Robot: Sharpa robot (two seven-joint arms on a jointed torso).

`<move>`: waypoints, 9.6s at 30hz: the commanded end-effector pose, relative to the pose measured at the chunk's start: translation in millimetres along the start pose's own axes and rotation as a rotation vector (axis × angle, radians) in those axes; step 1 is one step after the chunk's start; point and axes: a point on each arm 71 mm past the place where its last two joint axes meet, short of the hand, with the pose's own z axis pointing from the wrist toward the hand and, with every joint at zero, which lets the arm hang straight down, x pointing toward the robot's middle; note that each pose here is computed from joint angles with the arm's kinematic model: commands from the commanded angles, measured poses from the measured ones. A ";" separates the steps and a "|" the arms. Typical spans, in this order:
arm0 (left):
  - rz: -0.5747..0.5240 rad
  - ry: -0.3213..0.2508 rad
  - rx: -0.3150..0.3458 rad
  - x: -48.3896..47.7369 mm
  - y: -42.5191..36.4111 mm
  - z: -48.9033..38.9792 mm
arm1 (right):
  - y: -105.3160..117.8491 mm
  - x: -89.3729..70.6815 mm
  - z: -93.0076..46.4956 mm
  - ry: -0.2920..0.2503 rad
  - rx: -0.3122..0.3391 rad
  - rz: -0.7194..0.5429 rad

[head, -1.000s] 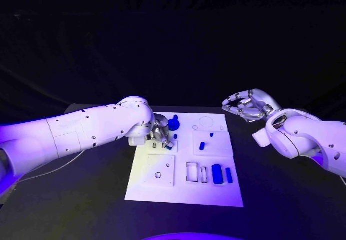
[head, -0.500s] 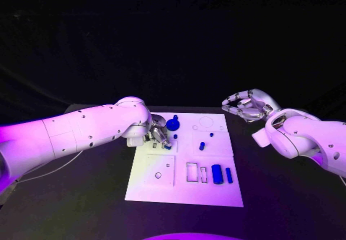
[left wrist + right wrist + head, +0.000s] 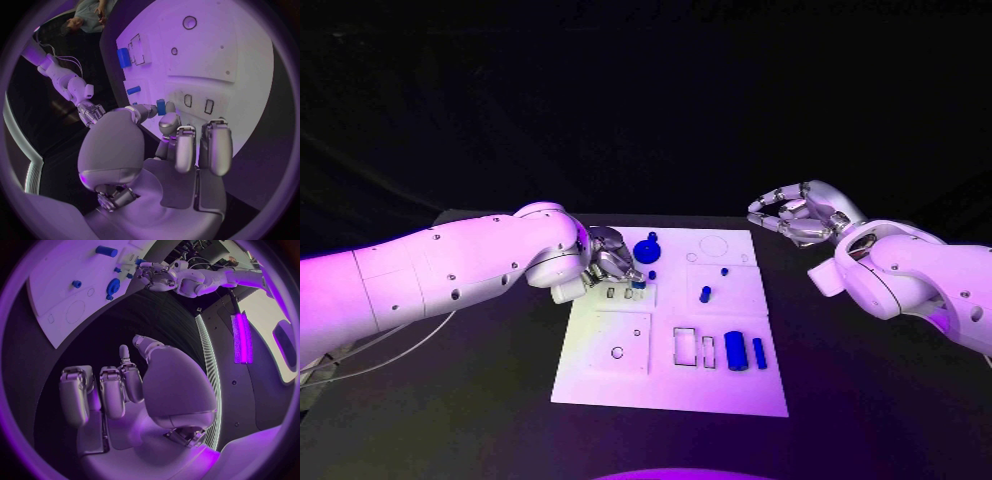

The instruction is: Assemble the parts on the task board

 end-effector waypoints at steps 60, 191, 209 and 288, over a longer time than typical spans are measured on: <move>0.214 -0.025 -0.119 12.0 4.0 12.3 | -0.2 -2.9 1.5 -0.044 -0.020 -0.007; 0.287 -0.053 -0.159 12.7 6.1 16.8 | 0.6 1.9 5.1 -0.033 -0.026 -0.007; 0.252 -0.065 -0.154 10.4 9.5 13.4 | -0.2 0.1 4.7 -0.043 -0.026 -0.010; 0.267 -0.117 -0.222 -70.3 27.6 26.3 | -4.9 -3.9 5.8 -0.057 -0.020 -0.016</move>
